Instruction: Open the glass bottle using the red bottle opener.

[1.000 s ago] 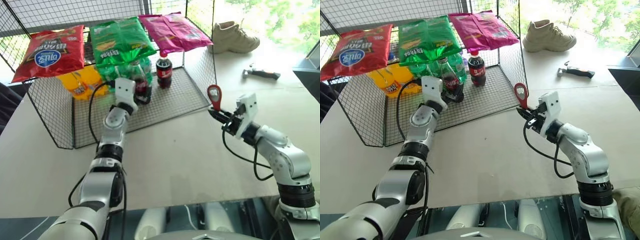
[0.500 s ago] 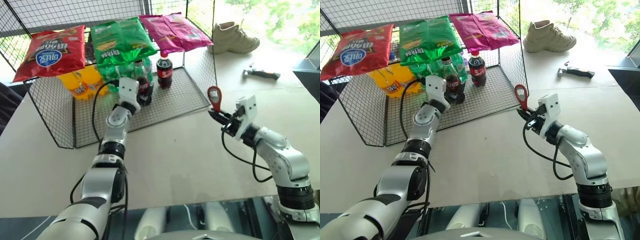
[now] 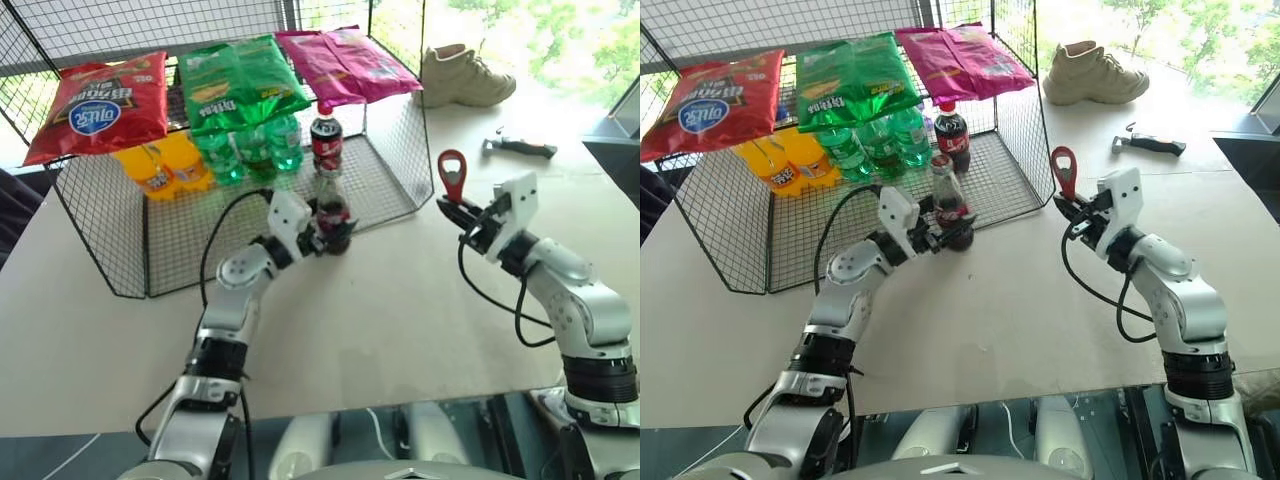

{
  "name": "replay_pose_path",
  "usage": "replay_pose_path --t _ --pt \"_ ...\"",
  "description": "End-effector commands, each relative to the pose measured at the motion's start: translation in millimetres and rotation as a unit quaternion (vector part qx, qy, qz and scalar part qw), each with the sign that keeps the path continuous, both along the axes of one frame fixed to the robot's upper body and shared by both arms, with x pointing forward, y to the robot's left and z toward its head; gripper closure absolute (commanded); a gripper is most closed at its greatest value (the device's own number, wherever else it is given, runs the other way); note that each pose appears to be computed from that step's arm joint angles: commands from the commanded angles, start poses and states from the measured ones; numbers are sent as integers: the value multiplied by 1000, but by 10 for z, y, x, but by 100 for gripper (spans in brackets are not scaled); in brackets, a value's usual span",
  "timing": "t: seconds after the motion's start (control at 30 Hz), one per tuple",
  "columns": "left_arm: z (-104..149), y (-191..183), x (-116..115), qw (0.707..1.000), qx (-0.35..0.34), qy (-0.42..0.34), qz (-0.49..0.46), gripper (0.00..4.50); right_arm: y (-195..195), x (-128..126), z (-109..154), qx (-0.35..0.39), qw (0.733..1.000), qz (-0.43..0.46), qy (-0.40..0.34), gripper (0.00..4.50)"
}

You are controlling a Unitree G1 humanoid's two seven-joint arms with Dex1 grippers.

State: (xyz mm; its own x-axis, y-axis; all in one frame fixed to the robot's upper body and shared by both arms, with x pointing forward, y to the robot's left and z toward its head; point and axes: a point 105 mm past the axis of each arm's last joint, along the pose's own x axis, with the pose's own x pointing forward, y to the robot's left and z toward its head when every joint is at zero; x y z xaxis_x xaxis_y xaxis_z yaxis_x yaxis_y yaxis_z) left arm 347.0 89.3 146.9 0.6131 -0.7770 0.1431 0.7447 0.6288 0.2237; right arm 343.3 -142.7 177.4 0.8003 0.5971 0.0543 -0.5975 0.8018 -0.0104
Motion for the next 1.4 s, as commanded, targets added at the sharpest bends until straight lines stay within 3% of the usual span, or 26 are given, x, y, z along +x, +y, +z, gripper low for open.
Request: replay_pose_path --t 0.03,0.37,0.4,0.5,0.97,1.4 --pt "185 -96 -117 999 -7 -28 -22 174 -87 31 218 4 999 -18 -45 450" --pt "169 -99 -178 999 -14 -30 -10 174 -68 56 218 9 999 -18 -46 450" --pt "175 -97 -183 999 -17 -30 -10 94 -62 59 217 9 999 -17 -46 450" --pt "188 -76 -184 999 -25 -32 -5 11 -47 73 220 8 999 -14 -47 450" --pt "496 -108 -207 995 -77 -66 -24 11 -41 78 179 12 999 -17 -44 450" --pt "362 -176 -238 996 -51 -50 -49 11 -21 69 180 4 999 -13 -46 450"
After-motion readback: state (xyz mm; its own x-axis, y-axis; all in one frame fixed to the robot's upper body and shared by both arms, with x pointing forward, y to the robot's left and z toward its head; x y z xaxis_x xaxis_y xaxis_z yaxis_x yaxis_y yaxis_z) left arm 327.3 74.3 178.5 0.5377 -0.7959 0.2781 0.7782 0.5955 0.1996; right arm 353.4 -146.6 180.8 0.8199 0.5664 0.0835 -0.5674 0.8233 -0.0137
